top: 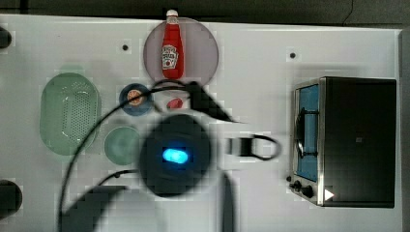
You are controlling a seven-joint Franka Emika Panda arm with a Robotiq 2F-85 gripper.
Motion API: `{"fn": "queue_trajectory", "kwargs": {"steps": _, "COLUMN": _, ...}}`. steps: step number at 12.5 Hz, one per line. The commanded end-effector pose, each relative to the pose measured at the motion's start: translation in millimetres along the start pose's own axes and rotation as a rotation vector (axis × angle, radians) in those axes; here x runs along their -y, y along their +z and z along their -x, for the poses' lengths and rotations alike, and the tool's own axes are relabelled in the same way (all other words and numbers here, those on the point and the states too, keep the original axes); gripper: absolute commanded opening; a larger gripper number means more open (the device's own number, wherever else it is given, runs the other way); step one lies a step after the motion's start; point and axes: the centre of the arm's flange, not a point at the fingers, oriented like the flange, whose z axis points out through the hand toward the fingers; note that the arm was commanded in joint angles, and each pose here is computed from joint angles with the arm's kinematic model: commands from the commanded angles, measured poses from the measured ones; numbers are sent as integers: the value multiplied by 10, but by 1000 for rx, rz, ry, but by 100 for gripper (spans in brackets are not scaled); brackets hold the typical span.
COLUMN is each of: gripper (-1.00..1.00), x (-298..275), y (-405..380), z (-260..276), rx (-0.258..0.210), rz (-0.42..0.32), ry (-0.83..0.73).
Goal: Pick Banana and place it in mug.
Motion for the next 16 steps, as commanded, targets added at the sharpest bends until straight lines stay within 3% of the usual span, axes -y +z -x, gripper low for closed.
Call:
{"fn": "queue_trajectory", "kwargs": {"steps": 1, "gripper": -32, "x": 537, "y": 143, "z": 796, "rx": -1, "rz": 30, "ry": 17}}
{"fn": "queue_trajectory", "kwargs": {"steps": 5, "gripper": -32, "x": 910, "y": 435, "z": 1437, "rx": 86, "rz": 36, "ry": 76}}
{"fn": "queue_trajectory", "kwargs": {"steps": 10, "gripper": -32, "x": 1142, "y": 1313, "z": 1729, "rx": 89, "rz": -1, "ry": 196}}
{"fn": "queue_trajectory", "kwargs": {"steps": 16, "gripper": -32, "x": 1249, "y": 2317, "z": 1611, "rx": 126, "rz": -19, "ry": 217}}
